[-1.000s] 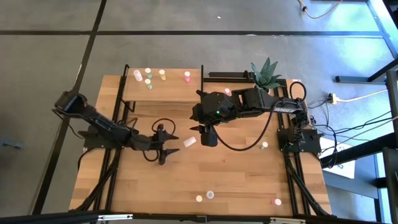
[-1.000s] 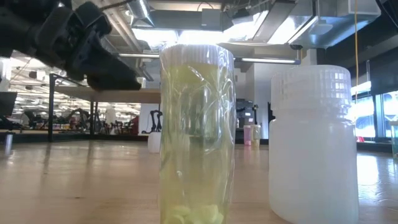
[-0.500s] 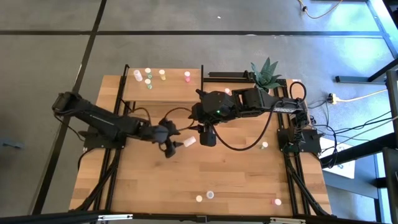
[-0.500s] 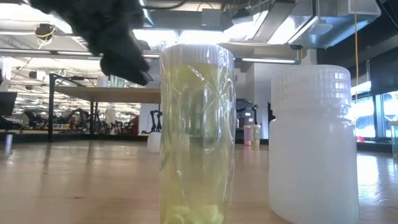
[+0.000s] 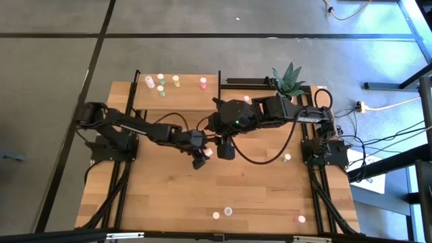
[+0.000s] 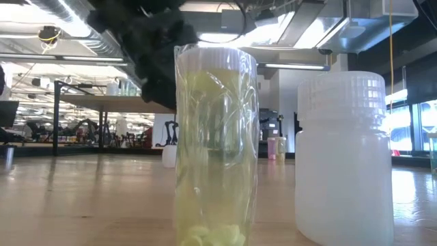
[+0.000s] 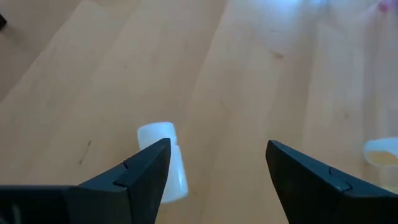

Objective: Pick and place medicine bottles onto shelf by color
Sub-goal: Put the top white pill bottle aligned with the other white pill bottle on the shelf

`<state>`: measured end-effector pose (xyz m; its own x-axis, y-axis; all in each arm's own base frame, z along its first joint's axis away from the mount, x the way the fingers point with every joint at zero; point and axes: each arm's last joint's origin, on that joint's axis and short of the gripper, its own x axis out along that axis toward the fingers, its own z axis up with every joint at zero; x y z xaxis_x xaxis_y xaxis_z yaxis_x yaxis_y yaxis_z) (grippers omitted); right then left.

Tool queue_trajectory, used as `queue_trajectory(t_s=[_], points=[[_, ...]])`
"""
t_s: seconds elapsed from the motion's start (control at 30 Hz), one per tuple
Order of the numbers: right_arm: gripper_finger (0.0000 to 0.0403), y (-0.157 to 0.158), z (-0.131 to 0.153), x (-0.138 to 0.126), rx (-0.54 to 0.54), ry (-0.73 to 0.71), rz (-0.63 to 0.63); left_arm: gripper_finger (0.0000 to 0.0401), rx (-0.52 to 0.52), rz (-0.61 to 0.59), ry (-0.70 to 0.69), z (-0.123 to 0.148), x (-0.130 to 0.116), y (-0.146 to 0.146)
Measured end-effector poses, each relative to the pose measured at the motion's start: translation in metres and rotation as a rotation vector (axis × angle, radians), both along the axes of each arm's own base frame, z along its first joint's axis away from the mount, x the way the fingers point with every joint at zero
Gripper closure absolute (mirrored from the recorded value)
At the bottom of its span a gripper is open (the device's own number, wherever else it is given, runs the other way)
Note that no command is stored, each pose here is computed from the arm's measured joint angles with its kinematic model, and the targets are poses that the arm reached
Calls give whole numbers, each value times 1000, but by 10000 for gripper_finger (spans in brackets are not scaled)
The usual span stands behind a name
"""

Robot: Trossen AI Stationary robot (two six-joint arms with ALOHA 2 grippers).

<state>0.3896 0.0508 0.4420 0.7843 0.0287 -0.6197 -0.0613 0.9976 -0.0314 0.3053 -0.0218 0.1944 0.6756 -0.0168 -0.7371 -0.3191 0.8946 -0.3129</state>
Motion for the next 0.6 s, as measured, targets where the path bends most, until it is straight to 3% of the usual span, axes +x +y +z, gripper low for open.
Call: queue_trajectory(t_s=[0.33,0.6], points=[[217,0,0,0,0,-1,0,143,-13,65,75,-22,12,13],[217,0,1,1,1,-9,0,143,28,25,116,-34,14,13]])
